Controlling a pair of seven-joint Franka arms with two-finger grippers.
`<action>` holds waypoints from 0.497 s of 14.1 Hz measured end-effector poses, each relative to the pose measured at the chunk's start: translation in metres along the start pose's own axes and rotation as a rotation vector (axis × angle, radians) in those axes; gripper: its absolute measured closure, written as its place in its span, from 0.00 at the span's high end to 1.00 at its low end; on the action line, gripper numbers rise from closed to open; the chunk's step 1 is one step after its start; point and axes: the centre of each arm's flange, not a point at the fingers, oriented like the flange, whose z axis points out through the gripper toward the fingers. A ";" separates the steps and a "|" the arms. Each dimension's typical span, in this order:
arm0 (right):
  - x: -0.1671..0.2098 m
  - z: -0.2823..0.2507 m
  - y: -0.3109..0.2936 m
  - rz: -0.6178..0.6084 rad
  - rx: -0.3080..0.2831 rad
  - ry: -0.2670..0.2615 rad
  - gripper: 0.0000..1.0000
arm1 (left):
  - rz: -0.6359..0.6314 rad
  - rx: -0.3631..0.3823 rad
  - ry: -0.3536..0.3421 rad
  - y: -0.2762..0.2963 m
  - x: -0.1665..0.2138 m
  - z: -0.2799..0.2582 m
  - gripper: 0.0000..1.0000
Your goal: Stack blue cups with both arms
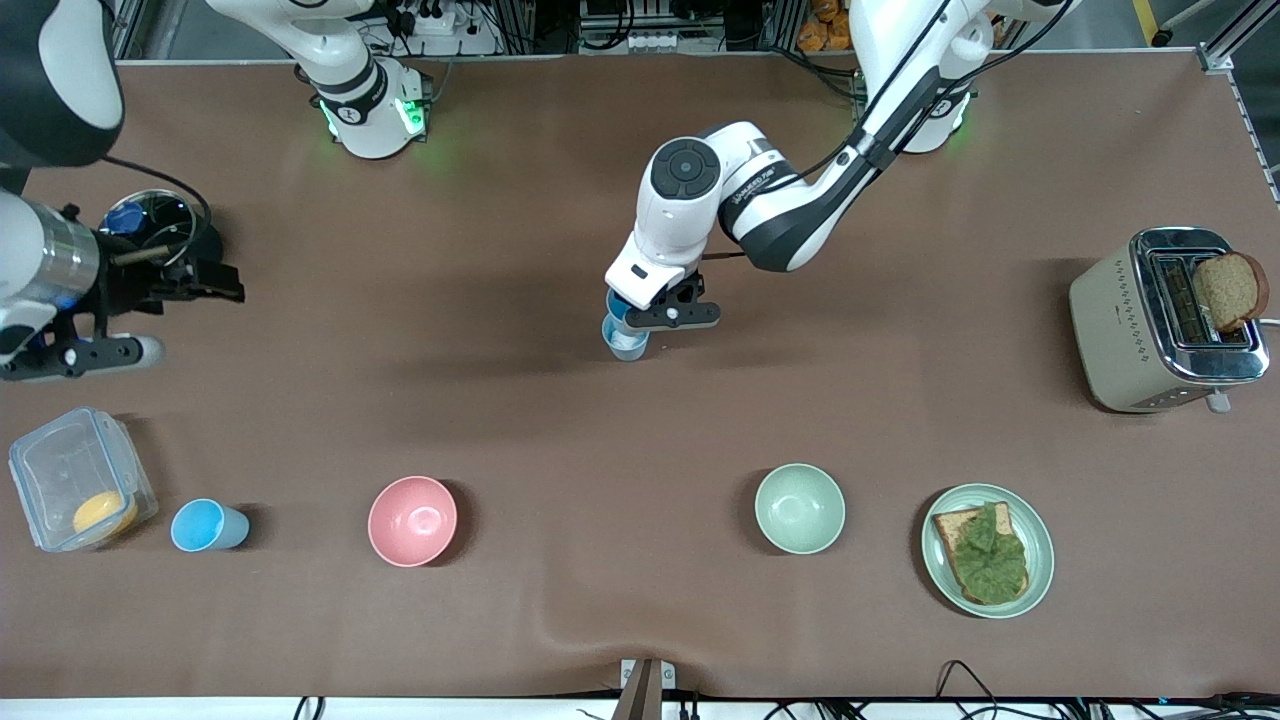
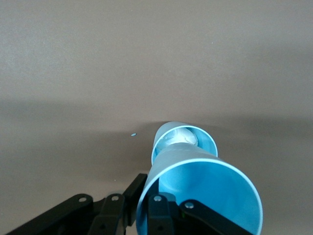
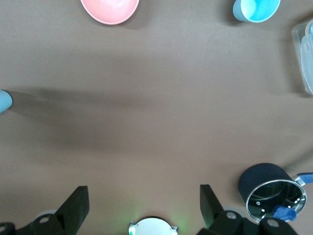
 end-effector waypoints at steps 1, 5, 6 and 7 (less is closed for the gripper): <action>0.001 0.007 0.004 -0.003 -0.001 0.016 1.00 | -0.001 0.001 -0.002 0.000 0.001 0.001 0.07; -0.002 0.039 0.006 -0.029 -0.015 0.112 1.00 | -0.006 0.003 -0.013 0.000 0.004 0.010 0.07; -0.005 0.041 0.007 -0.046 -0.019 0.132 1.00 | -0.008 0.004 -0.018 0.000 0.004 0.013 0.07; -0.008 0.042 0.009 -0.054 -0.022 0.152 1.00 | -0.008 0.005 -0.023 0.000 0.005 0.016 0.07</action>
